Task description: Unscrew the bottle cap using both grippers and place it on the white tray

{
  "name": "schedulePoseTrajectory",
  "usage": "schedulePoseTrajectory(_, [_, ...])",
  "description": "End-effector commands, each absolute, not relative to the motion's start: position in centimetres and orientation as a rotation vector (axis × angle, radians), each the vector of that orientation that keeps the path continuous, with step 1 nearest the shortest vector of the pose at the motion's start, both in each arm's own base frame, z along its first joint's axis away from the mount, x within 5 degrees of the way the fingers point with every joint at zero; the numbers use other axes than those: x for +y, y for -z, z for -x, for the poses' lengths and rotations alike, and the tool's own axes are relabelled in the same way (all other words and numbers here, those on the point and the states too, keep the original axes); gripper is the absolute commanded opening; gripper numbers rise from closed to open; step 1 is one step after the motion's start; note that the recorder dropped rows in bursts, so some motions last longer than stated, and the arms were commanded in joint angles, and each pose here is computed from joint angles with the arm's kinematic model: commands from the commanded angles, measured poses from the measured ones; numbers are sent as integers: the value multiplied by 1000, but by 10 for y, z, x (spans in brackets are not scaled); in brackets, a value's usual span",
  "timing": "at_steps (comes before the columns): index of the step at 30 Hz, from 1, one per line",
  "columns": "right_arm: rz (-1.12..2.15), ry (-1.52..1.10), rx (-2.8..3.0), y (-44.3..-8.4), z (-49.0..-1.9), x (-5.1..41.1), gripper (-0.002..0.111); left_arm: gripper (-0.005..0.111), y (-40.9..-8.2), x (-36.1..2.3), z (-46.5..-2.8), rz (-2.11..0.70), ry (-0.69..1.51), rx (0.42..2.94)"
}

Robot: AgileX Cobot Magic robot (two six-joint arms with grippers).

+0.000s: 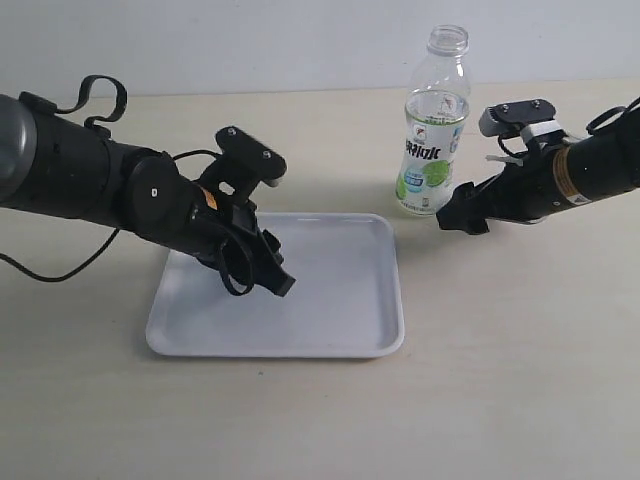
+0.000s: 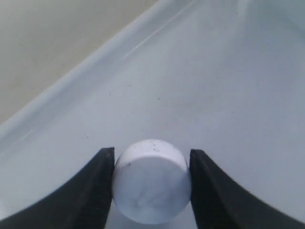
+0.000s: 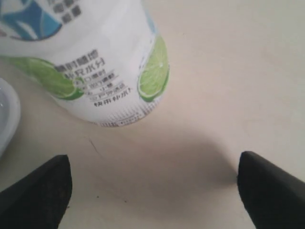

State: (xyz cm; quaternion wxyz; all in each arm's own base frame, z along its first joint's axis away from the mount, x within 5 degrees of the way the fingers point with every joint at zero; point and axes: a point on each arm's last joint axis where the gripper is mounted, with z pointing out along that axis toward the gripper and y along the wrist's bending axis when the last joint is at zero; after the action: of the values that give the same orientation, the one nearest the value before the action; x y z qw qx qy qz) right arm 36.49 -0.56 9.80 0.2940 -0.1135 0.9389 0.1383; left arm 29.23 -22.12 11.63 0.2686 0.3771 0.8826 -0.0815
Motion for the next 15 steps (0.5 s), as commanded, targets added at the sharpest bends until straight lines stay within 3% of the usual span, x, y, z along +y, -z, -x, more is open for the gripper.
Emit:
schedulePoseTrajectory(1, [278,-354,2488,-109,-359,-9,87,0,-111,-219,-290,-1004,226,2425])
schedulePoseTrajectory(15, [268,-354,2487,-113,-353,-8,87,0,-107,-218,-286,-1028,227,2474])
